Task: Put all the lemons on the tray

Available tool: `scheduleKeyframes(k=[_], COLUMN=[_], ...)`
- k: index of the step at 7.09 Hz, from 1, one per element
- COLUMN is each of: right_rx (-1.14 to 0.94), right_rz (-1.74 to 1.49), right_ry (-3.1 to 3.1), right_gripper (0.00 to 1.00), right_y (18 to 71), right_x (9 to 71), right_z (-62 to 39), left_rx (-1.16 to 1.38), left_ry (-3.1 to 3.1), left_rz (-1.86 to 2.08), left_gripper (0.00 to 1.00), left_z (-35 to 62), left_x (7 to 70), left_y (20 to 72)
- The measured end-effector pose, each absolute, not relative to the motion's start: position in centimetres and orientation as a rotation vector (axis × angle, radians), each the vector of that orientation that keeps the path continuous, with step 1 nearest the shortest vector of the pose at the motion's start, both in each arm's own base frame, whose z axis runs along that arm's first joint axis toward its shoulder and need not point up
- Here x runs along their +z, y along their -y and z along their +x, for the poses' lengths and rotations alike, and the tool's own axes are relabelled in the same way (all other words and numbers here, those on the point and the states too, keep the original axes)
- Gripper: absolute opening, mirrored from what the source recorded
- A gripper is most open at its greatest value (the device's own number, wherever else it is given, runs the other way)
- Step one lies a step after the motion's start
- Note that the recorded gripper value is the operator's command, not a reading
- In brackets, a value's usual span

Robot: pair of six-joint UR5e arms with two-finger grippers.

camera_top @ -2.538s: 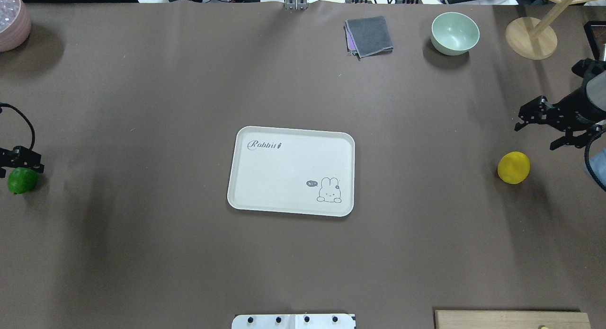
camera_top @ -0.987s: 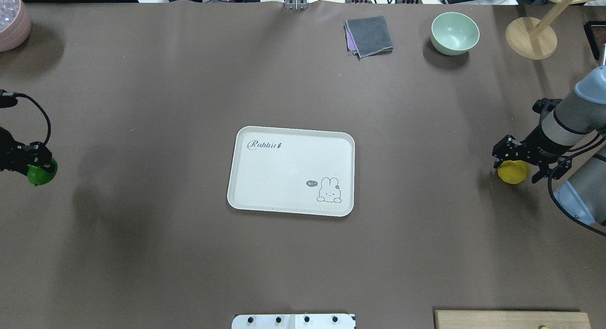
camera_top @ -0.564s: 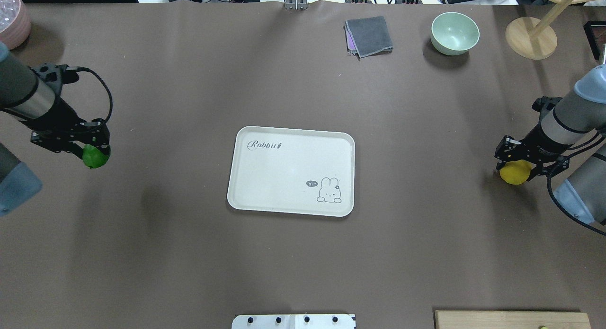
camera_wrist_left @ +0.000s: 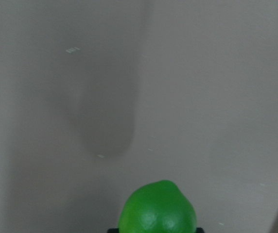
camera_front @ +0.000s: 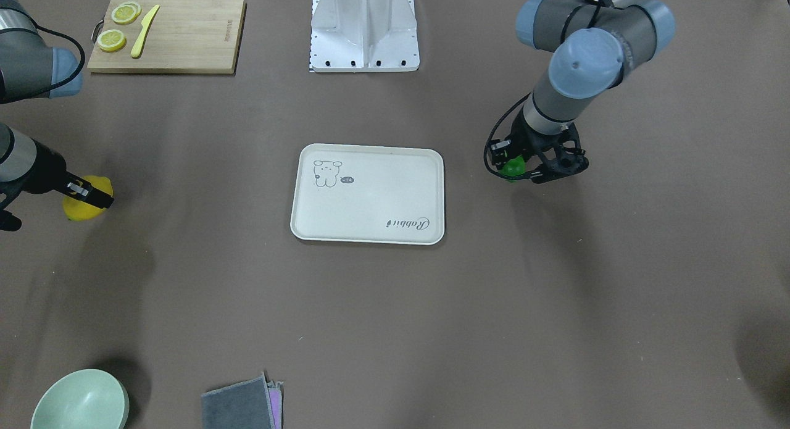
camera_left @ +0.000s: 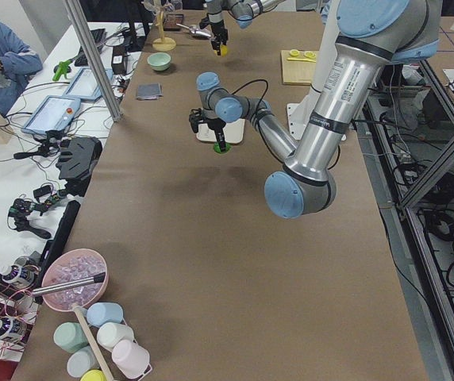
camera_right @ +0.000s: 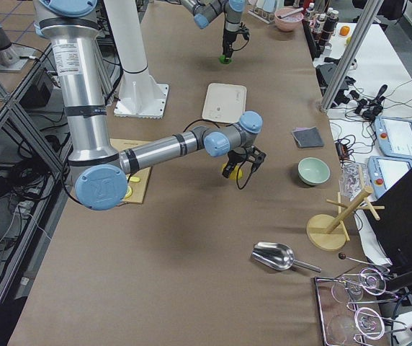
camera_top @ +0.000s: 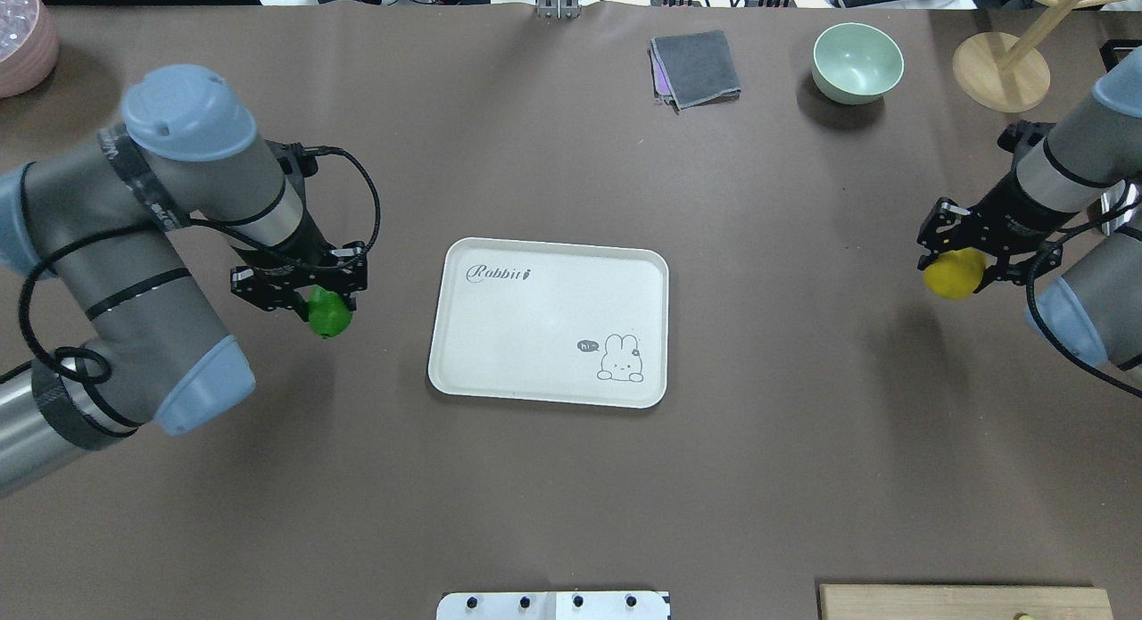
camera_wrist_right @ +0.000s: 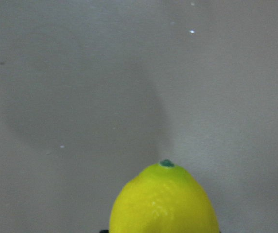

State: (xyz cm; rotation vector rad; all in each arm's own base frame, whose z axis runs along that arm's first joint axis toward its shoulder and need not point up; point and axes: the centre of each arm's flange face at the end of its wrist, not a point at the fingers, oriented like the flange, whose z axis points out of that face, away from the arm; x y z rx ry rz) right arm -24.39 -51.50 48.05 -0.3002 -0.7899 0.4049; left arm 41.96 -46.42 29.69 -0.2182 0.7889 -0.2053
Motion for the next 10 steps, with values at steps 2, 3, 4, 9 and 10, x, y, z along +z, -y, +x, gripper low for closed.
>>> scheduleKeyframes(k=[2,3,4,9,10], right_rx=[0.252,0.159,0.074,-0.098,-0.11], right_rz=[-0.129,-0.035,0.047,0.207,0.211], right_ry=[0.869,0.899,0.92,1.035,1.035], right_gripper=[0.0,0.0,0.0,0.0,0.0], right_y=[52.5,52.5,51.8,49.5,49.2], right_x=[39.9,35.7,31.5,26.0,25.6], right_z=[-26.2,-29.0,-33.0,-46.1,-48.5], left_rx=[-0.258,-0.289,-0.329,-0.496,-0.513], left_ry=[-0.785,-0.777,-0.77,-0.797,-0.799], left_rz=[-0.237,-0.239,-0.248,-0.306,-0.316], left_gripper=[0.0,0.0,0.0,0.97,0.98], left_z=[46.6,48.6,50.4,55.0,55.4], left_x=[26.2,24.7,23.5,22.9,23.0], left_y=[44.2,43.6,43.6,45.7,45.7])
